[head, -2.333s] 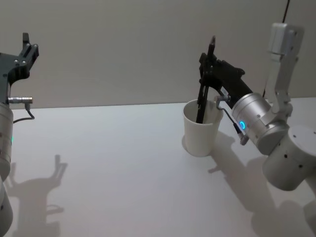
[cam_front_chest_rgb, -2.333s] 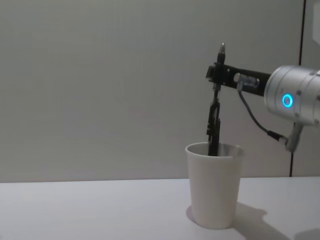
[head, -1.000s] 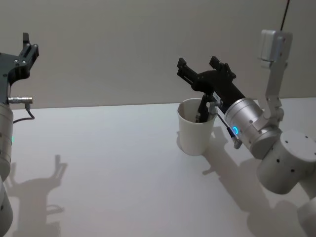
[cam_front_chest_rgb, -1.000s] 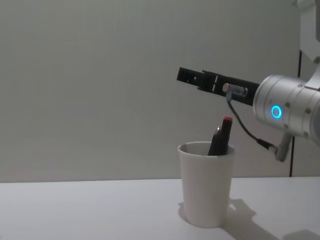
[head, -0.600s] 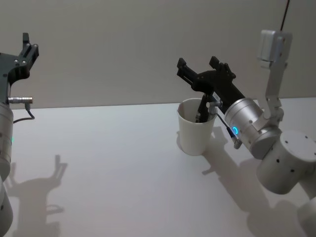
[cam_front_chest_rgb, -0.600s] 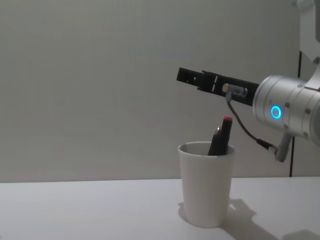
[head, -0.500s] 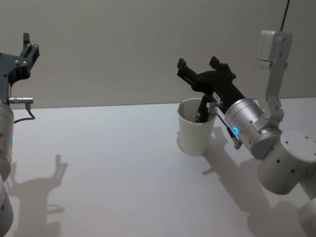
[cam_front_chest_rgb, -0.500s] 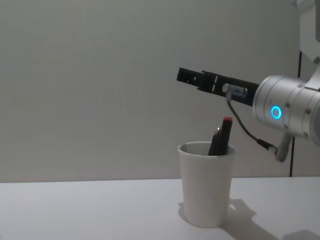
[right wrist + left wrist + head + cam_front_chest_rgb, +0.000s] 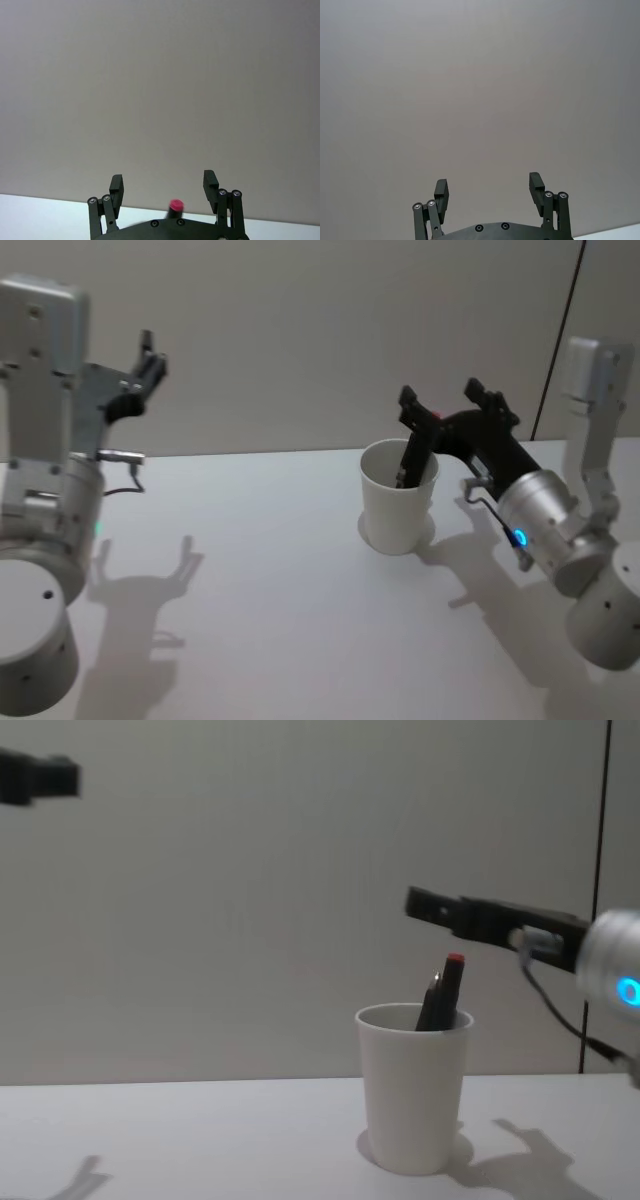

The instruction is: Place the pen into the pen holder.

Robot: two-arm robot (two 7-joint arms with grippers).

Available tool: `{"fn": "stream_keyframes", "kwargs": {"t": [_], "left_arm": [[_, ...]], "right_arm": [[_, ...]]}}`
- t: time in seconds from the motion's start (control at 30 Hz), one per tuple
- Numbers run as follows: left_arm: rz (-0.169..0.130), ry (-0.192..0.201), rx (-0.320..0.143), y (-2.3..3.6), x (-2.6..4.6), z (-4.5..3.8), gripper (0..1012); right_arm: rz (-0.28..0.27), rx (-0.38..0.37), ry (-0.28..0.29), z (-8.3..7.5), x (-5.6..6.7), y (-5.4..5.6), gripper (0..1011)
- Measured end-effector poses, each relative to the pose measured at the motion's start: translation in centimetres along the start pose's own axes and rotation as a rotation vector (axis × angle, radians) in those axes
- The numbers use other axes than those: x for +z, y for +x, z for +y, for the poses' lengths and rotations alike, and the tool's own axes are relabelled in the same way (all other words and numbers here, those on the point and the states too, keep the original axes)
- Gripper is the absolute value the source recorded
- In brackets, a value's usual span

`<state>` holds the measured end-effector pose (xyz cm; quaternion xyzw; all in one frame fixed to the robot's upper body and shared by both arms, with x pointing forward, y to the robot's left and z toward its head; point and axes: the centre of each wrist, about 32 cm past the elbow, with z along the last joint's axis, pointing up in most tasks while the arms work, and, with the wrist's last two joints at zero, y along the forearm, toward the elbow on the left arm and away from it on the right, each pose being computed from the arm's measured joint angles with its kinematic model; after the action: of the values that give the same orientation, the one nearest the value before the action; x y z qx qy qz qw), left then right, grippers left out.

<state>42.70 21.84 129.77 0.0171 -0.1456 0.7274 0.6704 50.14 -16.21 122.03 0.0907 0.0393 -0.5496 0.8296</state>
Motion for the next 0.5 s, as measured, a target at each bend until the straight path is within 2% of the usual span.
{"fn": "stream_keyframes", "kwargs": {"t": [0.07,0.1,0.17,0.3,0.4,0.43,0.5], "left_arm": [[0.006,-0.003,-0.037,-0.38,-0.55,-0.38,1001],[0.006,-0.003,-0.037,-0.38,-0.55,-0.38,1001],[0.012,-0.005,-0.088,-0.92,-1.40,-0.91,1001],[0.019,-0.008,-0.136,-1.42,-2.19,-1.38,1001],[0.027,-0.010,-0.199,-2.06,-3.29,-1.97,1001],[0.027,-0.010,-0.199,-2.06,-3.29,-1.97,1001],[0.030,-0.012,-0.233,-2.38,-3.88,-2.29,1001]], "right_arm": [[-0.015,-0.008,-0.002,-0.7,-0.2,0.5,1001],[-0.021,-0.010,-0.002,-0.9,-0.3,0.7,1001],[-0.037,-0.016,-0.004,-1.7,-0.5,1.2,1001],[-0.064,-0.025,-0.009,-2.8,-0.7,1.9,1001],[-0.086,-0.032,-0.013,-3.7,-0.9,2.5,1001],[-0.092,-0.033,-0.014,-4.0,-1.0,2.6,1001],[-0.111,-0.038,-0.018,-4.7,-1.1,3.0,1001]]}}
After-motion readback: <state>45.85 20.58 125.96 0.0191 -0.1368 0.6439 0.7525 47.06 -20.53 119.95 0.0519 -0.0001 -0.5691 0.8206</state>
